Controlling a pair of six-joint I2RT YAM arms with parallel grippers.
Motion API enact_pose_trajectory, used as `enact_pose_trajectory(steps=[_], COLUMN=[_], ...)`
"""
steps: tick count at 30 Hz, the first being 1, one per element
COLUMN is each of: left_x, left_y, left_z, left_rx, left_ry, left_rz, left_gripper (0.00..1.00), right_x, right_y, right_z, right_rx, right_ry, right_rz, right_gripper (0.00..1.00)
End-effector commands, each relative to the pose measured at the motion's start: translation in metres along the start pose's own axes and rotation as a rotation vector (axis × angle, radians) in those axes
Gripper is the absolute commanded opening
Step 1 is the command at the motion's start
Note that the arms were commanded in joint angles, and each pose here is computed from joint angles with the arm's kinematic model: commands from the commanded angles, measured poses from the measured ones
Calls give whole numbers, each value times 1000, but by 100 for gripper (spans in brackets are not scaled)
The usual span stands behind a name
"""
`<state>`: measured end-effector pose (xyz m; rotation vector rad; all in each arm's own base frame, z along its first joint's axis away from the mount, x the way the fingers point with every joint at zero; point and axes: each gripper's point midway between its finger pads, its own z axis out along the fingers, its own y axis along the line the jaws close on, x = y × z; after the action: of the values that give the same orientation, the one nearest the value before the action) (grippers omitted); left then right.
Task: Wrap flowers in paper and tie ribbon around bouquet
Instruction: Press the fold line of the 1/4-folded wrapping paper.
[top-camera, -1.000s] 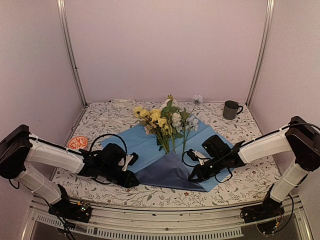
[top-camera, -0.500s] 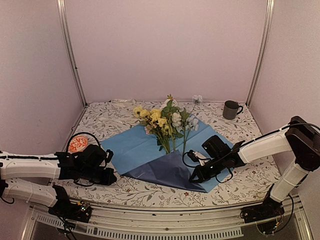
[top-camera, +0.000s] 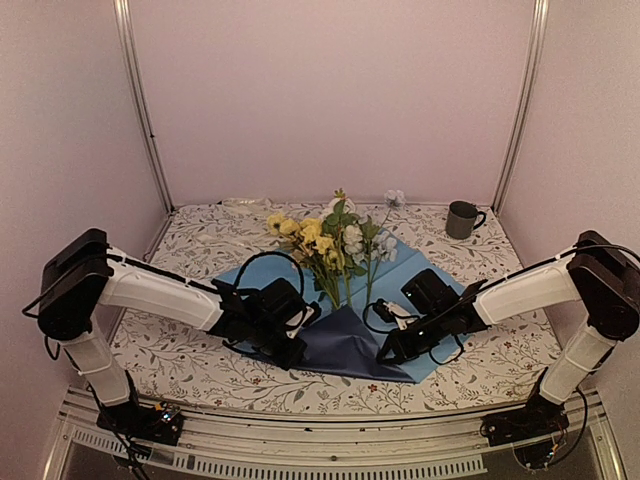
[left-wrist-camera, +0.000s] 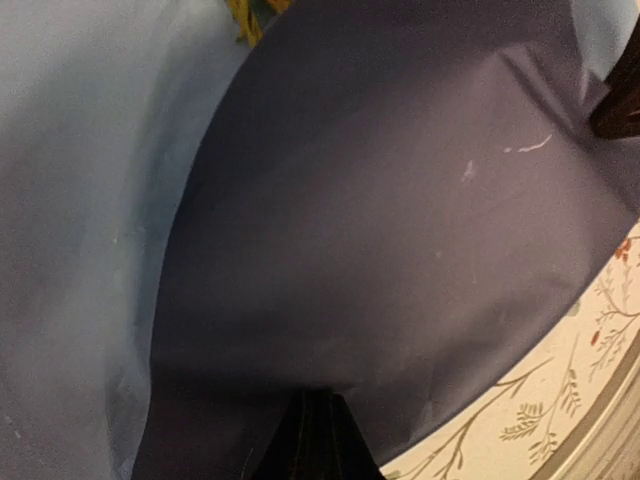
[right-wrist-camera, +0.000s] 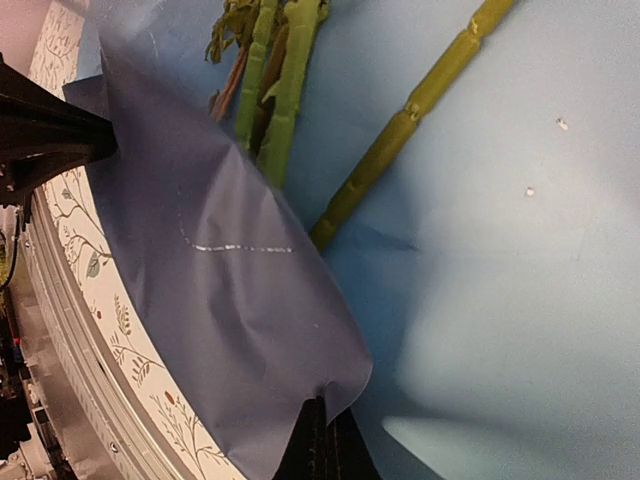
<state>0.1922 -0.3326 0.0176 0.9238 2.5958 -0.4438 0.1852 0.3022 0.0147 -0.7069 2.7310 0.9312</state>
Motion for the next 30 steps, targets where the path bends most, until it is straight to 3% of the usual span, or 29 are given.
enact_pose_trajectory(steps=[1,8,15,20,23,25,27,30], left_x=[22,60,72,75,80,81,81,79], left_y=[11,30,29,25,26,27,27,28], left_z=[2,-8,-7,-3,-2,-3,-3,-3], left_rx=[-4,-15,18,45,41,43,48,51], left_ry=[89,166,158,168,173,170,165,156], left_rz=[-3,-144,-162,-172,-177,-183,-188,-191], left_gripper=[6,7,7,7,7,7,7,7], right_x=[-2,-4,-25,-54,-58,-51,-47,-54], right_y=[-2,-2,2,32,70,112,148,157], right_z=[1,-5,-29,-69,-69,-50,-24,5], right_rx=[15,34,160,262,202,14,-212,-267], right_ry=[3,-6,-57,-157,-174,-127,-71,-12], right_rz=[1,3,-14,-71,-122,-166,-195,-144], right_gripper=[0,0,16,38,47,47,40,25])
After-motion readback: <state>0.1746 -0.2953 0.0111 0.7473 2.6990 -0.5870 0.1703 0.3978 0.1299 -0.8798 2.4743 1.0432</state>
